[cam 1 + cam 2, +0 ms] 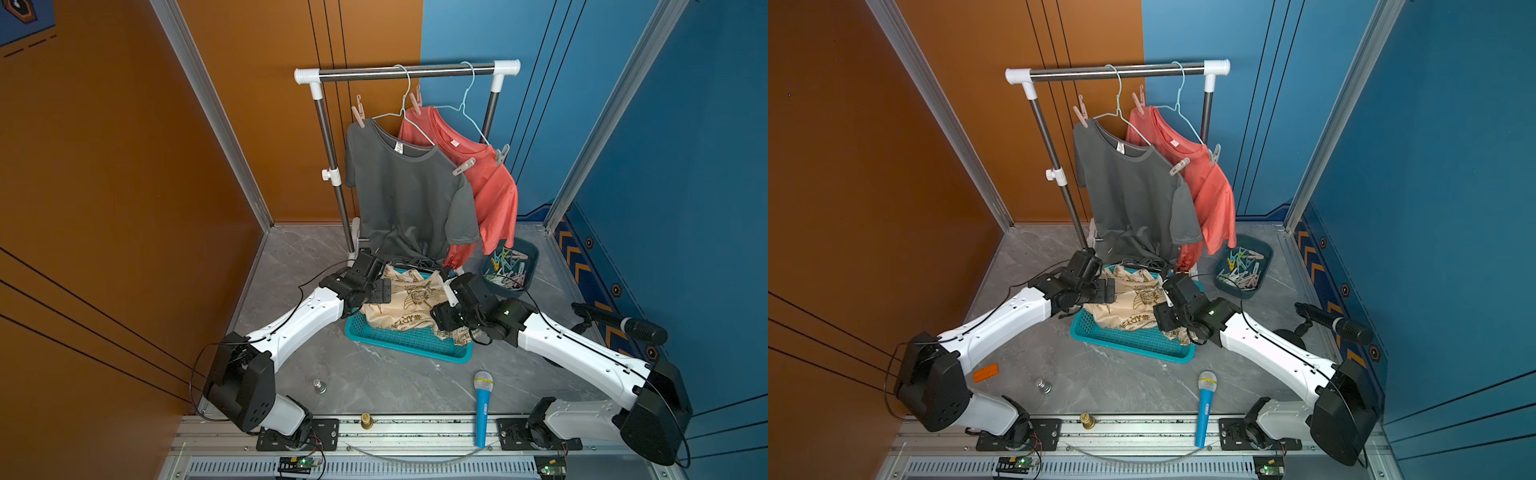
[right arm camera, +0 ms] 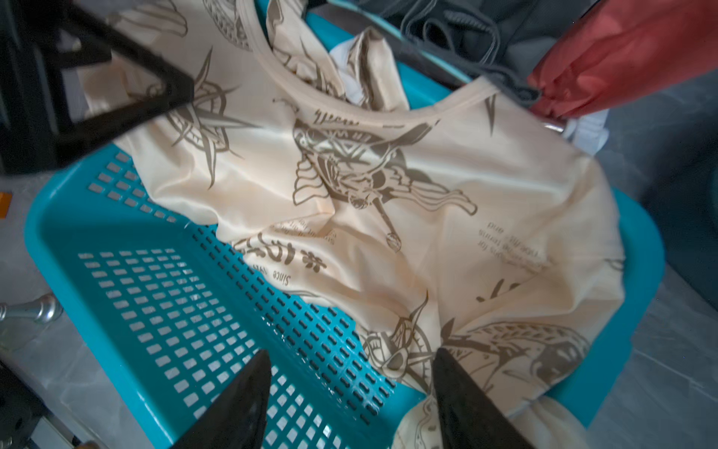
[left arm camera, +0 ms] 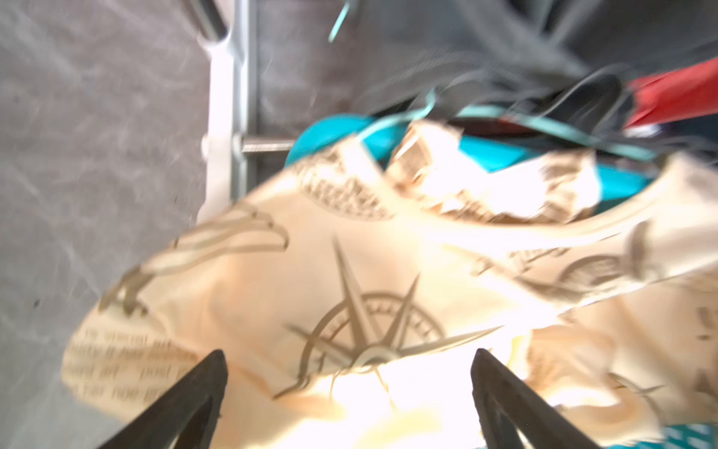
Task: Use clothespins to secure the t-shirt on both sides of the hanger
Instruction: Move the basket to the center of the board.
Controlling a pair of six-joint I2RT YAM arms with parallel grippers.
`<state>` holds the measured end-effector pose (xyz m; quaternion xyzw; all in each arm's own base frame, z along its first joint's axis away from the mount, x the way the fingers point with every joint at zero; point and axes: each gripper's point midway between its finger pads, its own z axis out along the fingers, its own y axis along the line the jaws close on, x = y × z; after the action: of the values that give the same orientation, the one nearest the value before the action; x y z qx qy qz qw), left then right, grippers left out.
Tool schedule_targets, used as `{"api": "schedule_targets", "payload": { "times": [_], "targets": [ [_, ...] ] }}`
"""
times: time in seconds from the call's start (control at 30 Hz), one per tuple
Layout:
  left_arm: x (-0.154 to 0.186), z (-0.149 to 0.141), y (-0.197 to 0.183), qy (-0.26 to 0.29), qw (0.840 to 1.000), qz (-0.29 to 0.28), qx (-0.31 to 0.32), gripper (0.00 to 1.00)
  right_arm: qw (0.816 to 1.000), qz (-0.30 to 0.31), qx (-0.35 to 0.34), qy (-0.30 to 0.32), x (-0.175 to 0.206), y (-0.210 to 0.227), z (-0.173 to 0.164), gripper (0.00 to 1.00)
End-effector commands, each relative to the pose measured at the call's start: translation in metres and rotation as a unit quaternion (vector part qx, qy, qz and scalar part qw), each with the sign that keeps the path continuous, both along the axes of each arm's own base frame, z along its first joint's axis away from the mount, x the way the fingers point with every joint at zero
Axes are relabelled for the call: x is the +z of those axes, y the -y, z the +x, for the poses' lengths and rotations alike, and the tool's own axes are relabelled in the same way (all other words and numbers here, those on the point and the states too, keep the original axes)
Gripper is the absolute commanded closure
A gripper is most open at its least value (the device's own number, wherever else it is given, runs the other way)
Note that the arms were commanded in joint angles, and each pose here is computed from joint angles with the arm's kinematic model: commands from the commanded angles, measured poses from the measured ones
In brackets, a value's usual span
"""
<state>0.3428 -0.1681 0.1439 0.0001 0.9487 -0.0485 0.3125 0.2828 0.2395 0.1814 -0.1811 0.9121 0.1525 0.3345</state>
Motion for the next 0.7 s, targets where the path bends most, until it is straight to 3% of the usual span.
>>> {"api": "schedule_targets", "payload": {
  "times": [0.0,0.2,0.33,0.67],
  "targets": [
    [-0.007,-0.016,-0.017,-0.004,0.999,0.02,0.04,0.02,0.999,0.022,-0.029,0.015,0.021,-0.003,0.02,0.33],
    [-0.033,-0.039,-0.024,-0.035,0.997,0.054,0.045,0.02,0.999,0.02,-0.03,0.014,0.025,-0.019,0.043,0.32],
    [-0.039,-0.055,-0.021,-0.044,0.996,0.069,0.038,0.02,0.999,0.012,-0.035,0.005,0.023,-0.026,0.075,0.33],
    [-0.046,-0.099,-0.022,-0.057,0.996,0.057,0.044,0.04,0.998,0.029,-0.041,-0.028,0.005,-0.053,0.139,0.39]
  ]
}}
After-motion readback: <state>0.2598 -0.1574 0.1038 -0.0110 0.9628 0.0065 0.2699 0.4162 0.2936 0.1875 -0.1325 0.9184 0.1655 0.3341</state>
